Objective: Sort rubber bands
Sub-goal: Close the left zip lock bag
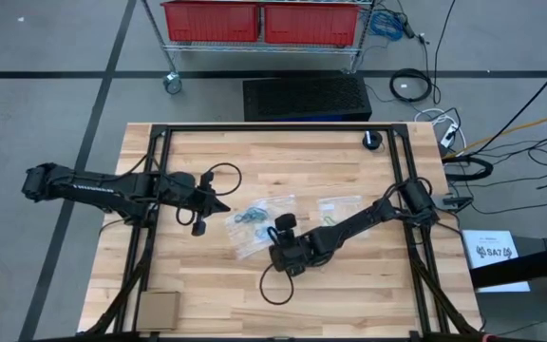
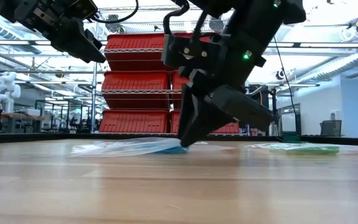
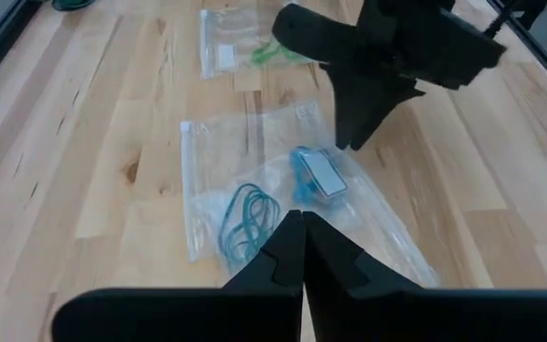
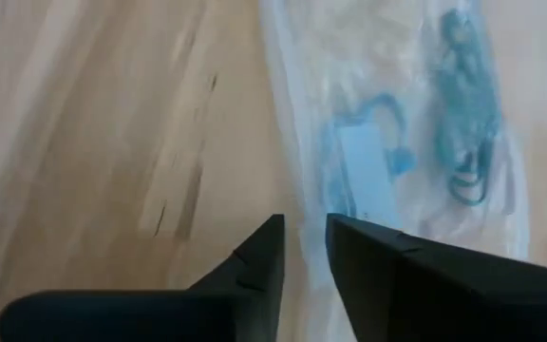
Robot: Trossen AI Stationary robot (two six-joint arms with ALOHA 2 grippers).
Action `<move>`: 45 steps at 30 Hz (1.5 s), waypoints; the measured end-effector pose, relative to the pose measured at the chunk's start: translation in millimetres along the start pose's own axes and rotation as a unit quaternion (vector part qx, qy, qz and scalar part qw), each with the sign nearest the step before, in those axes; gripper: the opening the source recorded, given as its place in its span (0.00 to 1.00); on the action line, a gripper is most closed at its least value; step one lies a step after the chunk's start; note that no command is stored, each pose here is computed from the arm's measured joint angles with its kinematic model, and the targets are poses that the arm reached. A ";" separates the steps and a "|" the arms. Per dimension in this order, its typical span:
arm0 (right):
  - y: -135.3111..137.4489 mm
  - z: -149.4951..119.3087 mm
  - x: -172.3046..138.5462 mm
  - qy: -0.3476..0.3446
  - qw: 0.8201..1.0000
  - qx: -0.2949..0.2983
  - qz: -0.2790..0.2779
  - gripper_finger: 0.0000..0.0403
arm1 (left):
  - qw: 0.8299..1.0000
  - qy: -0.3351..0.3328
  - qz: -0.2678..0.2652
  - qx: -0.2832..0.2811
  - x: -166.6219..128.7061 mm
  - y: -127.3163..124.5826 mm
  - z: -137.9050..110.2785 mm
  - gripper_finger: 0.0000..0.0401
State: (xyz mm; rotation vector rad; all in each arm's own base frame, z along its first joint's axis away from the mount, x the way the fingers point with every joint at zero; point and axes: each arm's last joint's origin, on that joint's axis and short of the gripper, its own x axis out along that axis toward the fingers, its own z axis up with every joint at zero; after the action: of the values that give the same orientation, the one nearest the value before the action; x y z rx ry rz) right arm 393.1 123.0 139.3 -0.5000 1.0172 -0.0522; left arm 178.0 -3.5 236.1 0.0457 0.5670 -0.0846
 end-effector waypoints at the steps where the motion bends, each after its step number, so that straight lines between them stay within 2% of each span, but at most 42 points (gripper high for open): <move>1: -1.9 2.2 0.0 -0.010 1.000 0.008 -0.002 0.15 | 1.000 0.001 0.007 -0.001 0.0 0.4 -0.1 0.01; 3: -10.1 8.5 -3.7 -0.023 0.999 0.045 -0.005 0.11 | 1.000 0.011 0.029 -0.003 1.4 2.1 -1.7 0.01; 6: -31.7 16.3 -12.7 -0.034 0.989 0.144 -0.011 0.06 | 0.998 0.036 0.049 -0.016 5.3 3.5 -5.8 0.01; 8: -44.5 10.3 -10.5 -0.007 0.977 0.212 -0.018 0.03 | 0.997 0.052 0.054 -0.026 8.9 3.9 -8.5 0.01; 10: -57.2 -4.7 -1.5 0.052 0.960 0.274 -0.020 0.01 | 0.995 0.067 0.067 -0.032 12.2 4.6 -11.0 0.01; 12: -65.8 -15.1 9.2 0.092 0.949 0.301 -0.019 0.00 | 0.994 0.076 0.071 -0.040 14.5 4.9 -12.5 0.01; 14: -68.2 -18.2 17.9 0.102 0.948 0.302 0.004 0.00 | 0.993 0.080 0.072 -0.041 15.8 5.0 -13.2 0.01; 20: -54.2 -2.1 18.6 0.041 0.951 0.295 0.088 0.00 | 0.993 0.077 0.073 -0.053 15.7 4.8 -12.9 0.01; 25: -48.1 15.3 14.9 -0.032 0.935 0.314 0.159 0.00 | 0.994 0.064 0.074 -0.053 16.0 4.9 -10.4 0.01; 27: -44.8 20.3 12.7 -0.055 0.935 0.304 0.175 0.00 | 0.994 0.059 0.073 -0.054 16.2 5.0 -9.4 0.01; 30: -44.9 17.5 5.8 -0.040 0.947 0.280 0.151 0.00 | 0.995 0.050 0.069 -0.051 16.5 2.9 -7.6 0.01; 33: -53.8 3.4 6.4 0.023 0.955 0.277 0.106 0.00 | 0.996 0.045 0.058 -0.058 16.8 -1.8 -6.6 0.01; 36: -53.6 -8.2 18.2 0.069 0.958 0.261 0.100 0.00 | 0.997 0.017 0.040 -0.068 20.1 -8.2 -7.2 0.00; 39: -52.8 -15.7 22.5 0.103 0.960 0.242 0.094 0.00 | 0.996 -0.024 -0.016 -0.088 27.1 -15.2 -16.8 0.00; 42: -60.4 -26.0 20.8 0.146 0.963 0.223 0.036 0.00 | 0.991 -0.046 -0.065 -0.111 34.2 -22.5 -30.8 0.00; 45: -72.0 -35.2 8.2 0.183 0.960 0.212 0.001 0.00 | 0.988 -0.047 -0.086 -0.116 37.2 -29.9 -42.0 0.00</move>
State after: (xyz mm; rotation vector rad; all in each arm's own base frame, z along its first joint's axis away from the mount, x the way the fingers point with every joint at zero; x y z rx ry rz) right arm 381.9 43.7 148.3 -0.0946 1.3265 -0.3647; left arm 184.0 -32.9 180.1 -0.2342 0.4829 -0.1875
